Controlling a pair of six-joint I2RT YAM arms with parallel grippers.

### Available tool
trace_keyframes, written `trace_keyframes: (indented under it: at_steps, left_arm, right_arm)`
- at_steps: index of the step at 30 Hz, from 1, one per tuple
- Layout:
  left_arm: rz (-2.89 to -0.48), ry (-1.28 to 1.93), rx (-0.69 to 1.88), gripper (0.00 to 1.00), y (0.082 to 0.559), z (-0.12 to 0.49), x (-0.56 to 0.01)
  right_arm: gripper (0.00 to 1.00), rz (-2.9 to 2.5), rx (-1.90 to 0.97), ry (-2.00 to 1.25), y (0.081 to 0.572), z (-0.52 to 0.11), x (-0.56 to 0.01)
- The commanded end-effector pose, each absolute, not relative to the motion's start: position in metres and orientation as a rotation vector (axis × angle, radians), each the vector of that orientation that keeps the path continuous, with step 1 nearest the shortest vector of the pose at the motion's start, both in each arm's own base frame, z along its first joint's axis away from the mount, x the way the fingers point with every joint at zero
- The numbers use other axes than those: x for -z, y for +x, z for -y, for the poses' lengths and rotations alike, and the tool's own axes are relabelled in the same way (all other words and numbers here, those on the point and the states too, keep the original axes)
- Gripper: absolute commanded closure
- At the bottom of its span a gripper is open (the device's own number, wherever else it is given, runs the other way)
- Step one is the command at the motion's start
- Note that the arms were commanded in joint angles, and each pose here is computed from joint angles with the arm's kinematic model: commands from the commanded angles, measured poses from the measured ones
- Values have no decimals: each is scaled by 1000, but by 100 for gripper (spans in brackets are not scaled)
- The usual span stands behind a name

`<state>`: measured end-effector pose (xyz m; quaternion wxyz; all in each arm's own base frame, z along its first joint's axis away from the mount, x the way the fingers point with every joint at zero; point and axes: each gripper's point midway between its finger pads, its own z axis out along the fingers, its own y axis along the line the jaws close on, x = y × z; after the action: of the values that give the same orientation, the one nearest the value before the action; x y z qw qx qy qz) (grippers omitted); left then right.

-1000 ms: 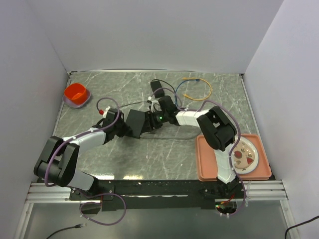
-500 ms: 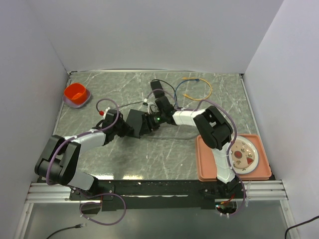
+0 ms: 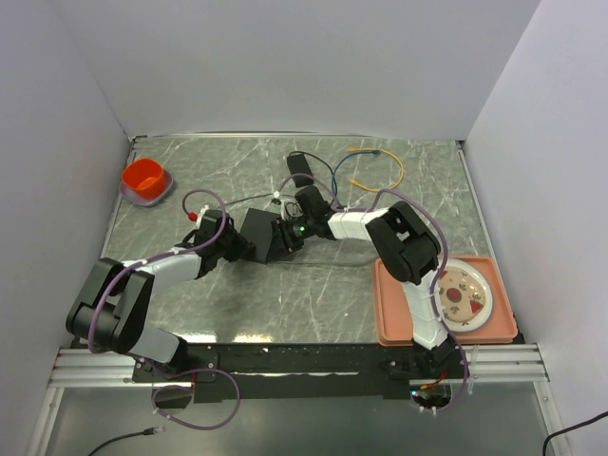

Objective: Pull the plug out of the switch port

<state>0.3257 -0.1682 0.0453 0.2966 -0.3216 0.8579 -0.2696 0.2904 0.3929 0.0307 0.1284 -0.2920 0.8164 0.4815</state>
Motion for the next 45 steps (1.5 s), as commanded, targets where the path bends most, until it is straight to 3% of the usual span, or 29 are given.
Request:
trace_keyframes:
  at_steps: [1,16,45]
  left_arm:
    - [-2380,-888,635,96,301,159,-18]
    - [-2380,-890,634,97,301,158,-16]
    - [-2381,-888,640,97,301,159,-16]
  right_arm:
    - [58,-2425,-1402,-829,286,-388,-11]
    - [63,-2421,-1512,-707,296,-375,-10]
    - [62,-2436,-1531,-707,299,-390,-17]
